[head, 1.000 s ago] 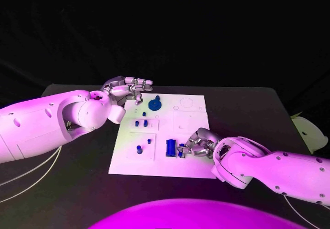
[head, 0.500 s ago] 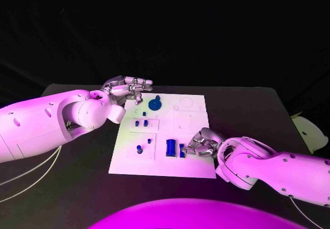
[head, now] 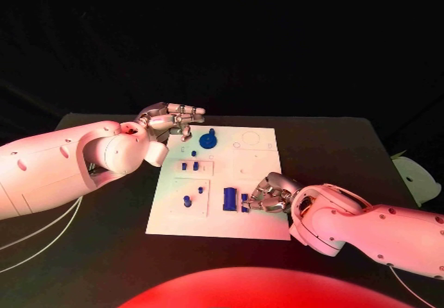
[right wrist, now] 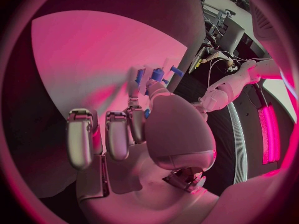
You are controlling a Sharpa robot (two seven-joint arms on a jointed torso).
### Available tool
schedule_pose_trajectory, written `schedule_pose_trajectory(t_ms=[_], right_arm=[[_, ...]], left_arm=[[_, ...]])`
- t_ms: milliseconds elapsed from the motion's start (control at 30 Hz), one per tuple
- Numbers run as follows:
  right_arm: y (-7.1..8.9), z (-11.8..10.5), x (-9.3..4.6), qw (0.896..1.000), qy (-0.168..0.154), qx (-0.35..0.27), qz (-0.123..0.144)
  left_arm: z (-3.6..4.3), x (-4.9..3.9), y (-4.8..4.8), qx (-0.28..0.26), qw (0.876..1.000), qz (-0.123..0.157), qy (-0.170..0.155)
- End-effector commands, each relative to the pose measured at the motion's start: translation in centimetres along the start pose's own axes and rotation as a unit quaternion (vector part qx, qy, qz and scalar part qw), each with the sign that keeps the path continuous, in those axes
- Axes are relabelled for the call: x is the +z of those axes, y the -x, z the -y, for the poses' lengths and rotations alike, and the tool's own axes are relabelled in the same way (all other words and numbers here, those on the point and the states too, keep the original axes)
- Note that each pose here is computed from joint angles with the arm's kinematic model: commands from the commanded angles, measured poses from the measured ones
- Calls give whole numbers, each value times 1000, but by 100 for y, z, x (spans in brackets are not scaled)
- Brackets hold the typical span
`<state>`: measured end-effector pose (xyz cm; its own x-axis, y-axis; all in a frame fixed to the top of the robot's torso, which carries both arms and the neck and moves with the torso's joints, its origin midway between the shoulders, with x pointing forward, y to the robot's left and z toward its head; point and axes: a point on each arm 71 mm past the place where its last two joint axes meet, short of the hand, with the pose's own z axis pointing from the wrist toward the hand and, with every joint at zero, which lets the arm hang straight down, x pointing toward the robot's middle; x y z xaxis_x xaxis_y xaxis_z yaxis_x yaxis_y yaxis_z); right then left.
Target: Assemble the parts on the task board
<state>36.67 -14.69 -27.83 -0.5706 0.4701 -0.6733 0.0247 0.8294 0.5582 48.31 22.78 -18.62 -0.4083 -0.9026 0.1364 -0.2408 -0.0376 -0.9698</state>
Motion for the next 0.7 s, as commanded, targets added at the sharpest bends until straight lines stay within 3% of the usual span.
schedule_pose_trajectory(t_ms=[33,133,233,400,500,700], right_arm=[[18,-2,3,1000,18,-7,7],[48,-3,-17,999,39,7,14],[125,-31,-46,996,83,32,24],[360,-58,-46,982,156,99,41],[548,-20,15,971,177,153,51],[925,101,225,948,189,245,76]], left_arm=[[9,4,-29,-2,1000,-10,-4],[12,5,-24,-1,1000,-9,-6],[16,11,-13,-1,1000,-5,-10],[-1,34,38,-1,1000,14,-19],[-33,59,79,-4,999,31,-23],[-93,133,160,-15,997,63,-35]])
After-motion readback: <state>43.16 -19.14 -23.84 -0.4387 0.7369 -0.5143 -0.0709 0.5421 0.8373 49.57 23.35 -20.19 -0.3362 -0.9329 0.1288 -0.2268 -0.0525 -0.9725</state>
